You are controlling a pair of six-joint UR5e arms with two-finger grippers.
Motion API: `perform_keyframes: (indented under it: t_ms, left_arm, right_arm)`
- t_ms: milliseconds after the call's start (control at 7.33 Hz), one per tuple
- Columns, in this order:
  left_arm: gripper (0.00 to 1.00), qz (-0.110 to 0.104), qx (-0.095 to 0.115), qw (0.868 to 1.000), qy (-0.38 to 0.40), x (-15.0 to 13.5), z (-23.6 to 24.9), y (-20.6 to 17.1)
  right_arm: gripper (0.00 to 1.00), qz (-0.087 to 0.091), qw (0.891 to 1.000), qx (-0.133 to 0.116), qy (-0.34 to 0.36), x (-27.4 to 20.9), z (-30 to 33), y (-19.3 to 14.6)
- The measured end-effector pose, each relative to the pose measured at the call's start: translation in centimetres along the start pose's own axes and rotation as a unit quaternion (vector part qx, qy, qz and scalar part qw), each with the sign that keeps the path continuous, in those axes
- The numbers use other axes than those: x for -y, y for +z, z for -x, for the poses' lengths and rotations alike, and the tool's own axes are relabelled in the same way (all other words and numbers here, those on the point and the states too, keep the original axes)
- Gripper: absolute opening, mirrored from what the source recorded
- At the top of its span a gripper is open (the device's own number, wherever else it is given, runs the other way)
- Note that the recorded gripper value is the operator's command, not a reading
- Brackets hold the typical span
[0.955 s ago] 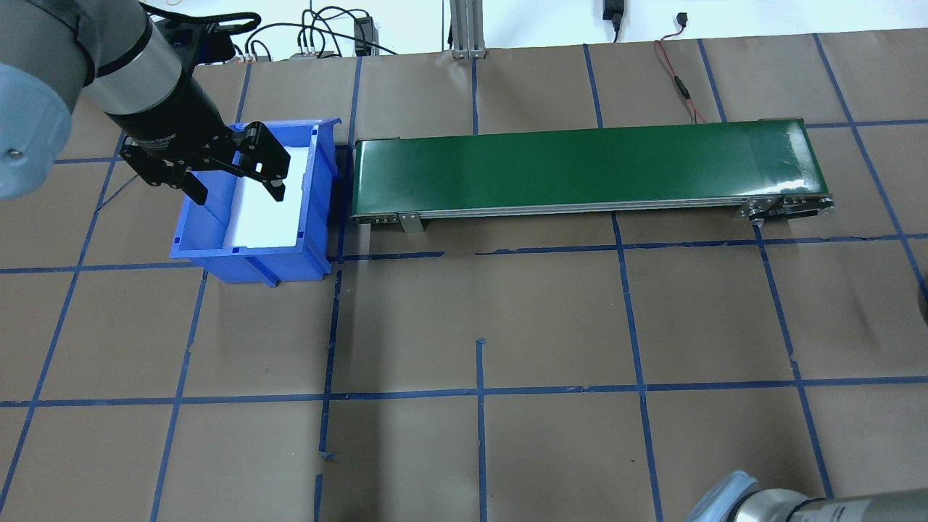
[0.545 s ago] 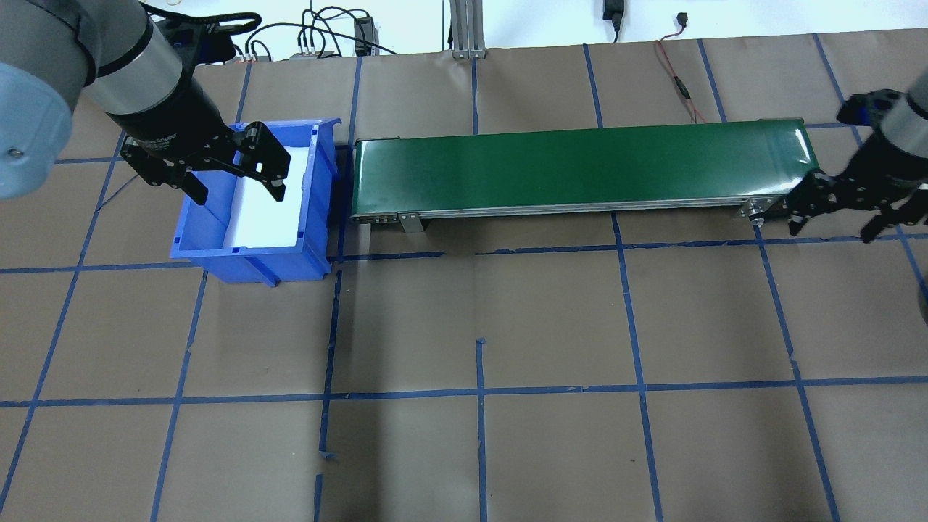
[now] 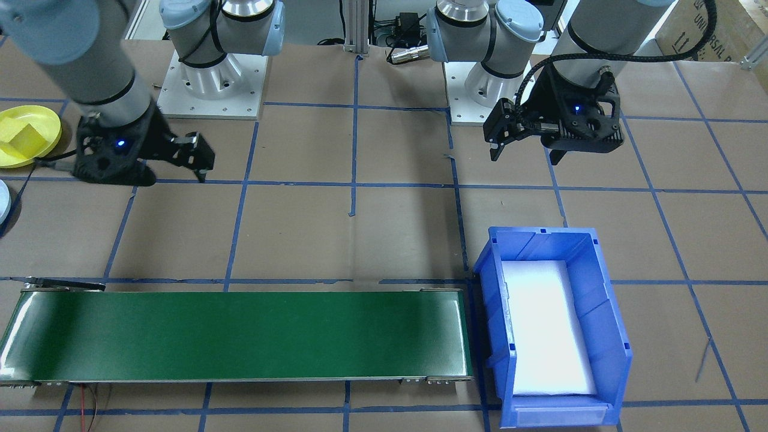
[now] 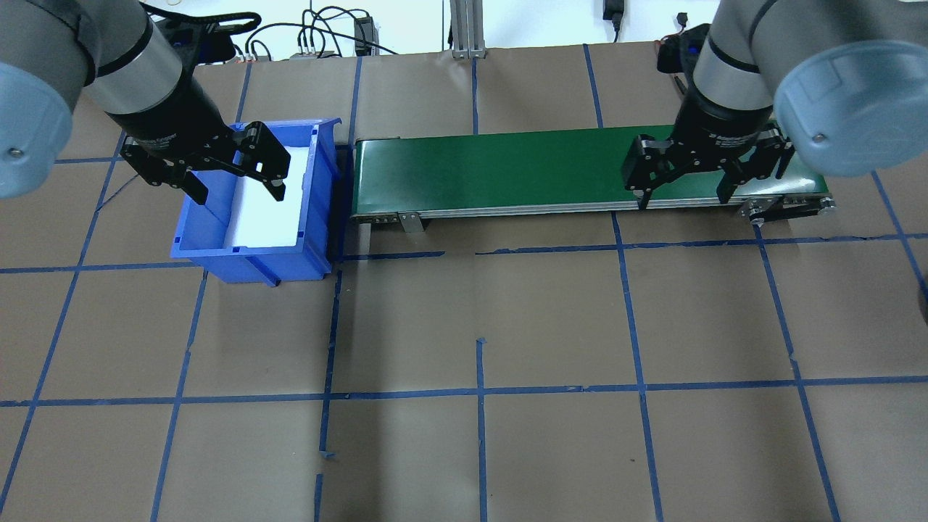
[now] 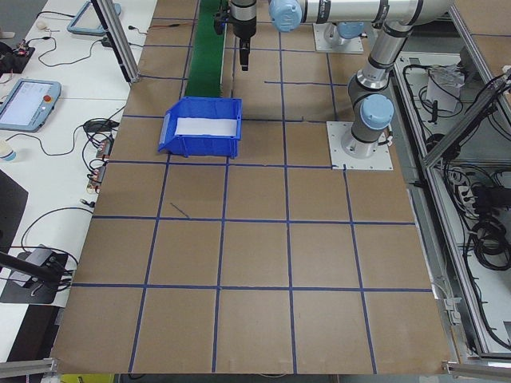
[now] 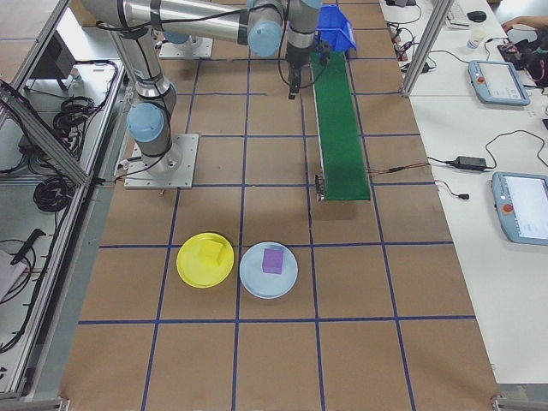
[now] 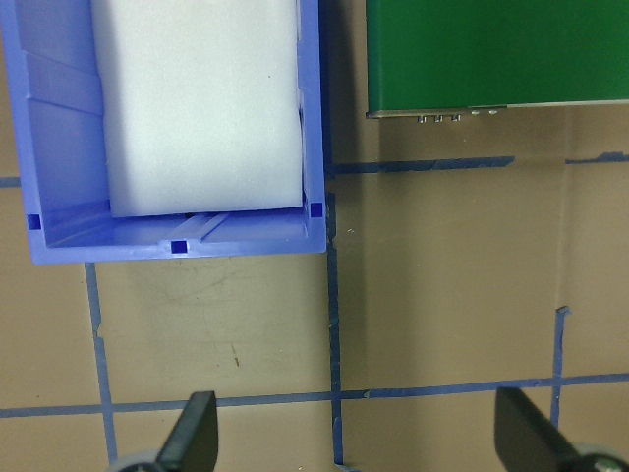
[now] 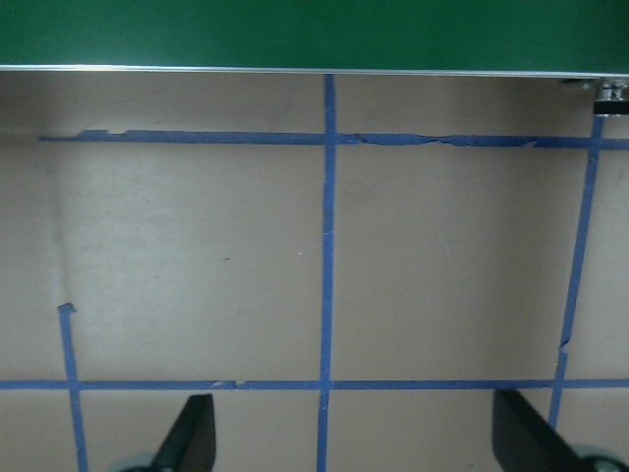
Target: Move block left to right into plate
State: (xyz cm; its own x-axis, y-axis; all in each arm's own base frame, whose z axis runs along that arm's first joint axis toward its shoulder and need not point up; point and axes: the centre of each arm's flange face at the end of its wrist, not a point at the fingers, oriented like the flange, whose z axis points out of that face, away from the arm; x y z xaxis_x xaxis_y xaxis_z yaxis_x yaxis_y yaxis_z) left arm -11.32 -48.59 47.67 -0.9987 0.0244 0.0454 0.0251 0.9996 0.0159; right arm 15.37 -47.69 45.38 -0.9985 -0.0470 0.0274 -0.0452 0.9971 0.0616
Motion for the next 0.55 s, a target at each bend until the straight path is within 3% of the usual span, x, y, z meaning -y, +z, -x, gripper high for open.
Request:
perform_keyframes:
  t_ms: [273, 545]
  left_arm:
    - [1.0, 0.001, 0.0, 1.0, 0.0, -0.01, 0.0, 0.01]
    - [1.0, 0.001, 0.0, 1.0, 0.0, -0.01, 0.0, 0.02]
  right_arm:
    - [1.0, -0.011, 1.0, 0.011, -0.017, -1.16, 2.42, -1.89]
    - [1.0, -0.003, 1.0, 0.014, -0.014, -0.17, 2.29, -2.3]
